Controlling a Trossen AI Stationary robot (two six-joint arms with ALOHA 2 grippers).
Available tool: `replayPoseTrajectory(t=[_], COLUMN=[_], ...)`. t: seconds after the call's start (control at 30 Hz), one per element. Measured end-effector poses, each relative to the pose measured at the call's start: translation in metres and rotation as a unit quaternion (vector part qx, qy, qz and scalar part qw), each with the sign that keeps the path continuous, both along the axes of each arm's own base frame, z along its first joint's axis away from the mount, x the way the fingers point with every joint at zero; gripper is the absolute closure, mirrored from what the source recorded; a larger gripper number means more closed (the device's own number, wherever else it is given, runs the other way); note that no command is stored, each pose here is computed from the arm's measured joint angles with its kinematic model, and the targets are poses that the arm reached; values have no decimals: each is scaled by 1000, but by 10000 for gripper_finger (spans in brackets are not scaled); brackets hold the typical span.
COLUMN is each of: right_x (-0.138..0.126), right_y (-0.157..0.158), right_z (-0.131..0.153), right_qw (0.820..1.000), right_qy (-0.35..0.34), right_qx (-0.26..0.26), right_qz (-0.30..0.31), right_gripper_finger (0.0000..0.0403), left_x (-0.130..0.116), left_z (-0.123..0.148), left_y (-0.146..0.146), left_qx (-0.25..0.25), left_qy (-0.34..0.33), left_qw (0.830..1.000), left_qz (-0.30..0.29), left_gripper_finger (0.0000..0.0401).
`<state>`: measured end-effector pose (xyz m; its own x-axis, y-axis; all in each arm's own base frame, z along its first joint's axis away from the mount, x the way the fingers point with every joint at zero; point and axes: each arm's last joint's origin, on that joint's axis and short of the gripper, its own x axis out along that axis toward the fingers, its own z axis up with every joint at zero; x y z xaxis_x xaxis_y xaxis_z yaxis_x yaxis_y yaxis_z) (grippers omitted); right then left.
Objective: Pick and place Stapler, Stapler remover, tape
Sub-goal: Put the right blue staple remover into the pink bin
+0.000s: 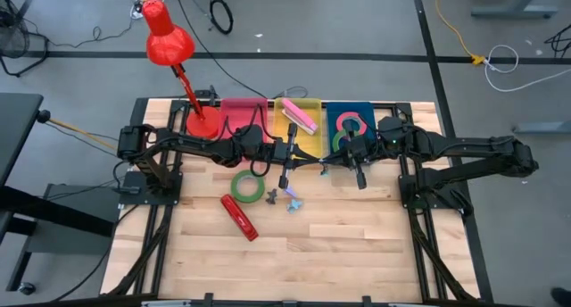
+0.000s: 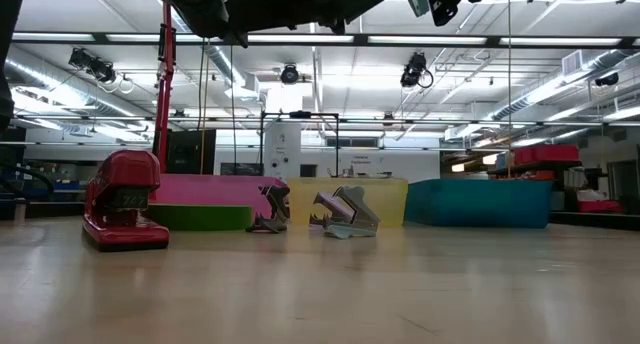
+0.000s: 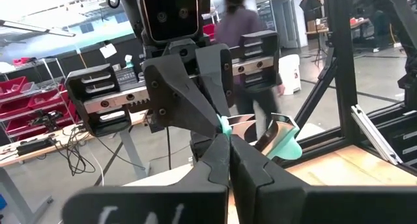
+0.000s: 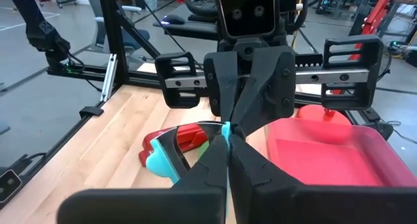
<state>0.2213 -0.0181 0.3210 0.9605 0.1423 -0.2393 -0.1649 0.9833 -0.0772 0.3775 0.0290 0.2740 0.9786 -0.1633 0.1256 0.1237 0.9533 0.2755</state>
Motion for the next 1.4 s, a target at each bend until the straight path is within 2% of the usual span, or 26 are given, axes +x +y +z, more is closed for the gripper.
replayPoseTrajectory(t=[0.2,0.57,0.73,0.83,1.0,1.17,1.4], right_x=[0,1,1,1,0,-1,-4], right_y=[0,0,0,-1,-4,-7,-11], right_z=[1,3,3,2,-1,-6,-12], right_qw=[1000,1000,1000,1000,997,992,983], right_qy=[-2,-11,-11,-8,9,33,69], right_qx=[1,21,22,19,6,-9,-33], right_qz=[-4,-8,-6,-19,-76,-123,-166], right_gripper_finger=[367,265,234,226,225,225,231], left_x=[0,0,0,-1,-3,-8,-26], left_z=[0,-2,-5,-7,-9,-12,-5], left_y=[0,1,7,12,23,40,67], left_qx=[0,-2,-15,-26,-35,-71,-102], left_qy=[2,11,28,40,65,97,137], left_qw=[1000,1000,999,999,997,992,983], left_qz=[0,1,8,14,22,44,68], left_gripper_finger=[400,400,400,401,401,401,401])
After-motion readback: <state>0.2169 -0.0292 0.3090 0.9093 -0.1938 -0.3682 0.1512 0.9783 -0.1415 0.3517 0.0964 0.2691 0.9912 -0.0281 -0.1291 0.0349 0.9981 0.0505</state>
